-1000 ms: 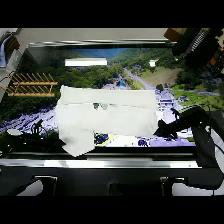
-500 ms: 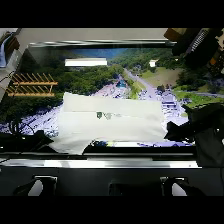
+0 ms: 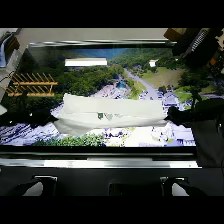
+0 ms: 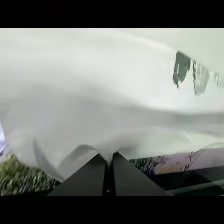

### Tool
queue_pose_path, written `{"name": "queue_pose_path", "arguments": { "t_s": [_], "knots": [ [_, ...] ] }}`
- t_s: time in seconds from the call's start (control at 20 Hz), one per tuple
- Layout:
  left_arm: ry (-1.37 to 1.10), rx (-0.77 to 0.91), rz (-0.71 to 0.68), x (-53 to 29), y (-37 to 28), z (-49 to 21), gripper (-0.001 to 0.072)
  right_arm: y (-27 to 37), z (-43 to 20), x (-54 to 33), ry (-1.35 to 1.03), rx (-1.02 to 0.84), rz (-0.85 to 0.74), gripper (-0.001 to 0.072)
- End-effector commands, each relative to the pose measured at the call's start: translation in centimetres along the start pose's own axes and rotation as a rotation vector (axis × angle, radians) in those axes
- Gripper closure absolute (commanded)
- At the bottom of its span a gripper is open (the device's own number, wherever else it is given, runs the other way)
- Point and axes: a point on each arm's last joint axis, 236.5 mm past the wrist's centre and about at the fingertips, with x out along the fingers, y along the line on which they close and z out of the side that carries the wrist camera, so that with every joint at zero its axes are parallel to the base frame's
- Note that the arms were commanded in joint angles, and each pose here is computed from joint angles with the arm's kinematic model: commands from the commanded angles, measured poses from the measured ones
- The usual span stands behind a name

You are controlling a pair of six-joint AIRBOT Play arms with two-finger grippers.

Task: Fold the clothes and pants, and hang the long-sleeved shirts on hangers.

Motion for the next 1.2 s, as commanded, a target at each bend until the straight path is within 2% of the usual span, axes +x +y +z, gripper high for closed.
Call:
{"name": "queue_pose_path", "arguments": {
  "t_s": [0.0, 0.35, 0.7, 0.75, 0.8, 0.85, 0.9, 0.95, 1.0, 1.05, 1.1, 1.15],
  "knots": [
    [0.003, 0.061, -0.004, 3.7, -1.9, 6.4, 0.0694, 0.0, 4.4, 1.5, -0.074, -0.005, 0.013, 0.0674],
    [-0.005, 0.097, -0.026, 7.7, -3.5, 15.4, 0.0694, -0.5, 9.7, 4.6, -0.104, 0.007, 0.027, 0.0674],
    [0.056, 0.076, 0.013, 12.6, -1.4, 15.9, 0.0692, 0.3, 11.2, 9.3, -0.092, -0.016, 0.019, 0.0666],
    [0.064, 0.075, 0.014, 13.0, -1.4, 15.8, 0.0679, 0.1, 11.2, 9.7, -0.086, 0.007, 0.019, 0.0622],
    [0.062, 0.077, 0.014, 12.9, -1.5, 15.8, 0.0597, -0.1, 11.2, 9.4, -0.082, 0.029, 0.015, 0.0504],
    [0.060, 0.085, 0.014, 12.4, -1.7, 15.9, 0.0525, -0.4, 11.2, 8.5, -0.071, 0.050, 0.014, 0.0338],
    [0.061, 0.101, 0.024, 11.7, -1.8, 15.9, 0.0410, -0.7, 11.4, 7.0, -0.056, 0.067, 0.013, 0.0223],
    [0.062, 0.124, 0.043, 10.6, -1.9, 16.1, 0.0284, -1.2, 12.1, 5.0, -0.063, 0.077, 0.014, 0.0145],
    [0.060, 0.154, 0.071, 9.4, -2.0, 16.2, 0.0190, -2.0, 13.1, 3.2, -0.088, 0.091, 0.007, 0.0098],
    [0.058, 0.188, 0.111, 8.1, -2.0, 16.4, 0.0154, -2.9, 13.9, 1.9, -0.108, 0.111, 0.007, 0.0098],
    [0.055, 0.217, 0.144, 6.7, -2.1, 16.6, 0.0154, -3.9, 14.2, 1.4, -0.108, 0.146, 0.014, 0.0095],
    [0.046, 0.234, 0.172, 5.4, -2.4, 16.8, 0.0089, -4.6, 13.8, 1.6, -0.070, 0.185, 0.040, 0.0040]
  ]
}}
